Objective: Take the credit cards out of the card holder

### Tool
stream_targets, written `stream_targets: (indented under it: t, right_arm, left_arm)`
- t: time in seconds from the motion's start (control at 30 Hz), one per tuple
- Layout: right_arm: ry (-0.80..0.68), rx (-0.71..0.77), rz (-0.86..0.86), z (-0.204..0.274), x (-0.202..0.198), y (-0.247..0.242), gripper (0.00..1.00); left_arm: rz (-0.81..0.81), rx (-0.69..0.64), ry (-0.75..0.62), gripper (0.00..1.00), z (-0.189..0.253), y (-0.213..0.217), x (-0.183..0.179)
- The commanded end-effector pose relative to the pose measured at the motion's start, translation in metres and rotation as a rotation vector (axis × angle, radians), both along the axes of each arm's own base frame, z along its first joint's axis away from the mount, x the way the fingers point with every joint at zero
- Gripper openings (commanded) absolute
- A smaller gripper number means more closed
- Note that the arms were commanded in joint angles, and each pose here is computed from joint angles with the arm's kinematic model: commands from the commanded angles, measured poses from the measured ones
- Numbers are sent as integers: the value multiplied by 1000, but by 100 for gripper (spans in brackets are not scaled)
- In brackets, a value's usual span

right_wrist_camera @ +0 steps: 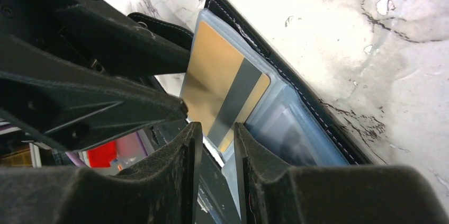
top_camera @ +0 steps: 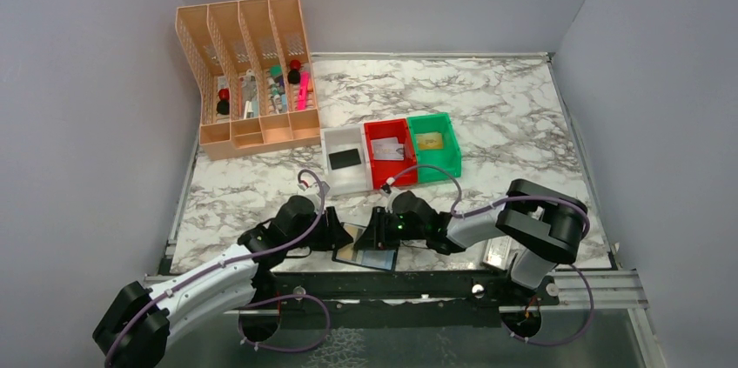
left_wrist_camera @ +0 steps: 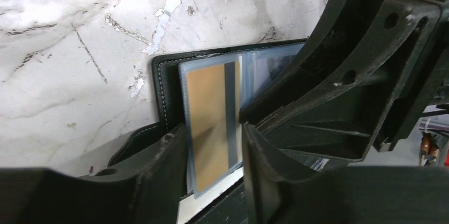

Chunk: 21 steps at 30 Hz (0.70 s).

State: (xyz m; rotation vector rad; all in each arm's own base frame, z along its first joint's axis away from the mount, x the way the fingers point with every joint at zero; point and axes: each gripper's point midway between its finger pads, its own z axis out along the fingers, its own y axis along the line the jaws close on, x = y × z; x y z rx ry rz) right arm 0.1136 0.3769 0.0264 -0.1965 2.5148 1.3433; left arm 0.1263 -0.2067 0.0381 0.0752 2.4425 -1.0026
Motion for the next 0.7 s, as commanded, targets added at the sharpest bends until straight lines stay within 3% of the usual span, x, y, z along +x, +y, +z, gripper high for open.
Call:
stream_targets:
  t: [0.0, 0.17, 0.4, 0.5, 0.67]
  right_arm:
    - [36, -36, -38, -12, 0, -3, 34]
    - [-5, -75, -79, -6, 9, -10, 34]
    - [-51, -166, -119, -4, 17, -26, 35]
    - [-52, -178, -125, -6, 17, -28, 35]
    - [-41, -188, -117, -12, 16, -28, 35]
  left_arm:
    - [-60, -35, 1, 39, 1, -7, -10]
    - [-56, -39, -13, 27, 4, -7, -9]
    - [-23, -4, -32, 48, 10, -7, 2]
    - [-28, 19, -40, 48, 11, -9, 4]
    - [-47, 59, -47, 40, 10, -16, 3]
